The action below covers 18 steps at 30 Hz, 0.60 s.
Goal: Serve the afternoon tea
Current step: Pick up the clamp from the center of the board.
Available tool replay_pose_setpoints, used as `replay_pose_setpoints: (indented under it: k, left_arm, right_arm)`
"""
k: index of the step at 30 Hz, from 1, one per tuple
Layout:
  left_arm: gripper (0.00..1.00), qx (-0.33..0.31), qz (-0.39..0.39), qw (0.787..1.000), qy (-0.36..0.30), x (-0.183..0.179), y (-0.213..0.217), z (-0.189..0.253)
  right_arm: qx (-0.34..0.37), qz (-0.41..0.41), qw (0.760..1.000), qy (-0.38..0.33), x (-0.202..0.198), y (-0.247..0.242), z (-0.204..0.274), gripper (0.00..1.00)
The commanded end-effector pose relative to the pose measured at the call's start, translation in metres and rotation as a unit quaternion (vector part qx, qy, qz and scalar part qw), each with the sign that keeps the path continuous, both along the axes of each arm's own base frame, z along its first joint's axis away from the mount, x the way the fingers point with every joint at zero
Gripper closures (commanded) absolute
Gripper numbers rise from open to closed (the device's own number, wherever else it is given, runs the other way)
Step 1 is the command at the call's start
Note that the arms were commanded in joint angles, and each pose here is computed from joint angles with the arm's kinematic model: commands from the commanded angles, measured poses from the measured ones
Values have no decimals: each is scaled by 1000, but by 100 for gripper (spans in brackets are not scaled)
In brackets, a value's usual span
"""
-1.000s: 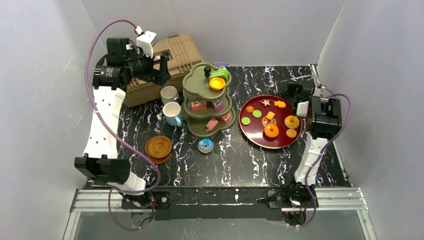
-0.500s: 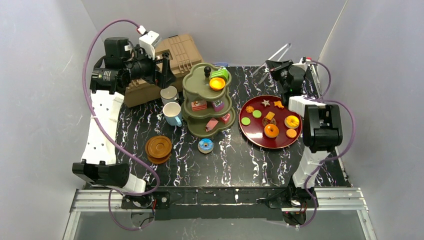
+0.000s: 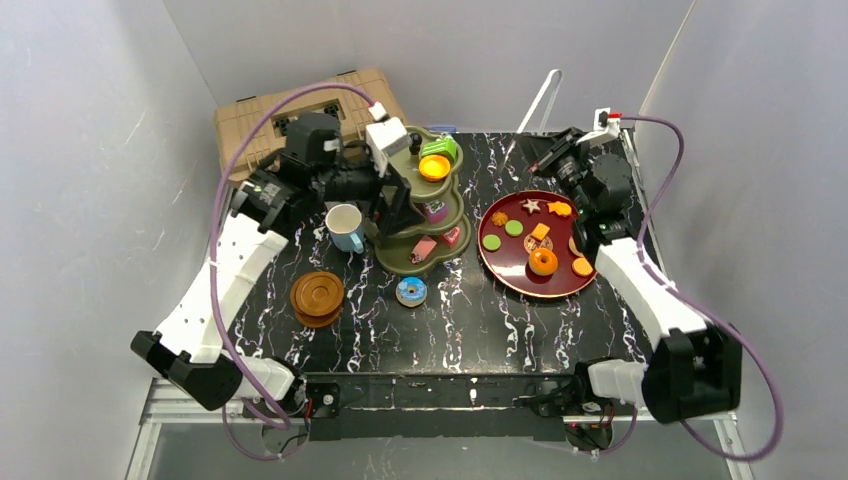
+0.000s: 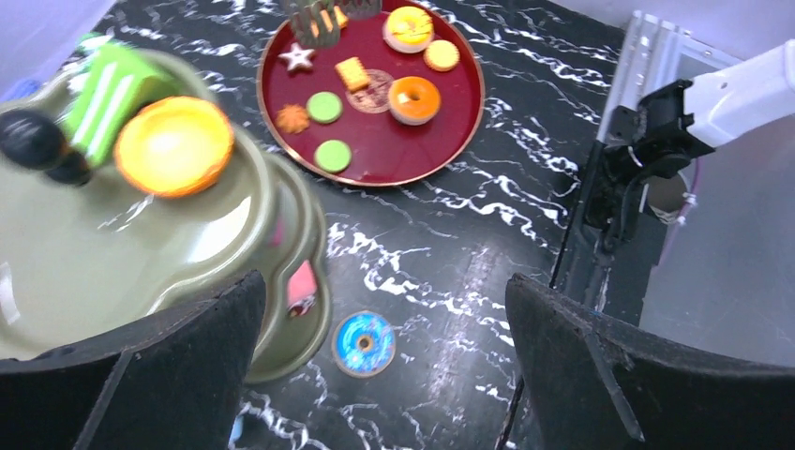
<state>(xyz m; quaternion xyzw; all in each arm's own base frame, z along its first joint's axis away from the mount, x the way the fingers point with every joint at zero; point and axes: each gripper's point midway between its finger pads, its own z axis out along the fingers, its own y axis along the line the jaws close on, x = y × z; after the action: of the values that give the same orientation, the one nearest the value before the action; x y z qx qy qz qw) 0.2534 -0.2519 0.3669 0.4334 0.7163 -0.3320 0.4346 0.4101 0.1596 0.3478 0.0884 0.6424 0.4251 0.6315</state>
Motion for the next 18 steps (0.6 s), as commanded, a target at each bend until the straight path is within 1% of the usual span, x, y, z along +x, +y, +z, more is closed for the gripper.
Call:
replay_pose_setpoints:
  k: [1, 5, 10, 14, 18]
  left_arm:
    - [2, -40, -27, 998, -52, -5, -39, 9]
    - [2, -51, -39, 996, -56, -2, -62, 1]
    - [2, -99, -42, 993, -41, -3, -80, 8]
    - [2, -135, -50, 990, -6, -14, -92, 21]
    - [2, -155, -57, 986, 11, -25, -104, 27]
  right_arm:
    - [-42, 39, 998, -37, -53, 21, 23, 99]
    - [-50, 70, 995, -58, -99, 36, 38, 99]
    - [-60, 115, 988, -89, -146, 47, 60, 99]
    - [-49, 133, 984, -107, -167, 49, 72, 99]
    - [-20, 155, 979, -131, -177, 55, 89, 99]
